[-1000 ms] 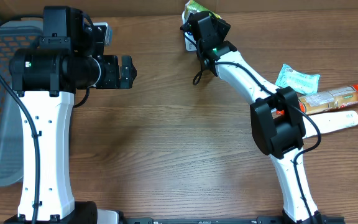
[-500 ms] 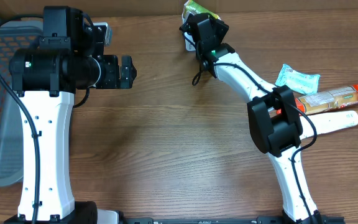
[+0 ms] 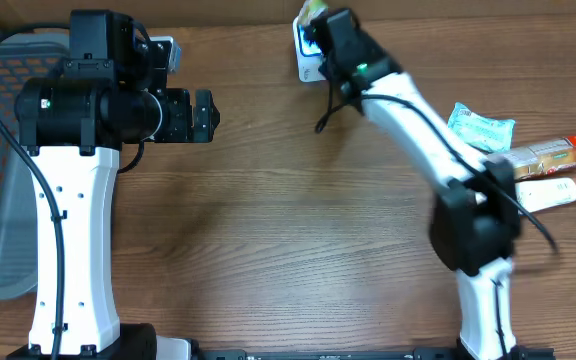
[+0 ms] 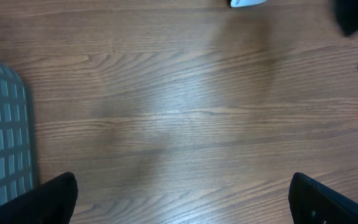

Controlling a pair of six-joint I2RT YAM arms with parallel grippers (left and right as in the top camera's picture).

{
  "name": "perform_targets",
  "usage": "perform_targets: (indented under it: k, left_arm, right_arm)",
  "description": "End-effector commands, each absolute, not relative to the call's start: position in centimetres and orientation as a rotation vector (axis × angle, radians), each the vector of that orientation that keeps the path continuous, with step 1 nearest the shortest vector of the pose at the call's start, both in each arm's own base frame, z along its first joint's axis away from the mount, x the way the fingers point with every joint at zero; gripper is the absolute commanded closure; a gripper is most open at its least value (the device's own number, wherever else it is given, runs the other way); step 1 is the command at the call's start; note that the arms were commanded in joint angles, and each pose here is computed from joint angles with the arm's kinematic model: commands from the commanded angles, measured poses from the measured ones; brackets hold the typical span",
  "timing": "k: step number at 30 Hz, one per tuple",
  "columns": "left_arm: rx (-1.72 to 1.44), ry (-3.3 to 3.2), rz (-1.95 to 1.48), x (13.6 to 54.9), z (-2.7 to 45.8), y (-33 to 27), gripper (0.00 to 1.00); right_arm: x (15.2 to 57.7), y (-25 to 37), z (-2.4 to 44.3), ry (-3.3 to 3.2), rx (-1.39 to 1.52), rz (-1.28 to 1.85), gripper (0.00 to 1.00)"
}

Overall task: Scan the item barcode
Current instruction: 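Carry the pouch right and drop it onto the other items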

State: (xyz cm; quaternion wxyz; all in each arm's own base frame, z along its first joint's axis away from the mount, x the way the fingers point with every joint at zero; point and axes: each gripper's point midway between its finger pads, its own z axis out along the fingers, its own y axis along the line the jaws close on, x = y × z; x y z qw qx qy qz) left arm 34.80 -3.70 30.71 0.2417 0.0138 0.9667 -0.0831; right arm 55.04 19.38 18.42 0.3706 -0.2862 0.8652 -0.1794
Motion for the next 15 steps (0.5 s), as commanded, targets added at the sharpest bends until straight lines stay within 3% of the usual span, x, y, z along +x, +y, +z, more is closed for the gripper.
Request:
perform_targets:
  k: [1, 8, 12, 15]
  left_arm:
    - [0.071, 2.636, -0.220, 34.9, 30.8, -3.8, 0.01]
    - [0.071, 2.636, -0.220, 34.9, 30.8, -3.8, 0.00]
    - [0.071, 2.636, -0.220, 34.9, 30.8, -3.8, 0.00]
    - [0.071, 2.636, -0.220, 34.9, 30.8, -3.8, 0.00]
  right_arm:
    - [49.8, 17.3, 32.9, 2.158, -0.101, 0.034, 0.96]
    - [42.0, 7.3, 31.1, 2.411, 0.567, 0.120, 0.96]
    - [39.9, 0.0, 26.6, 2.423, 1.081, 0.027, 0.96]
    - [40.3, -3.1, 22.5, 2.368, 1.285, 0.001, 0.96]
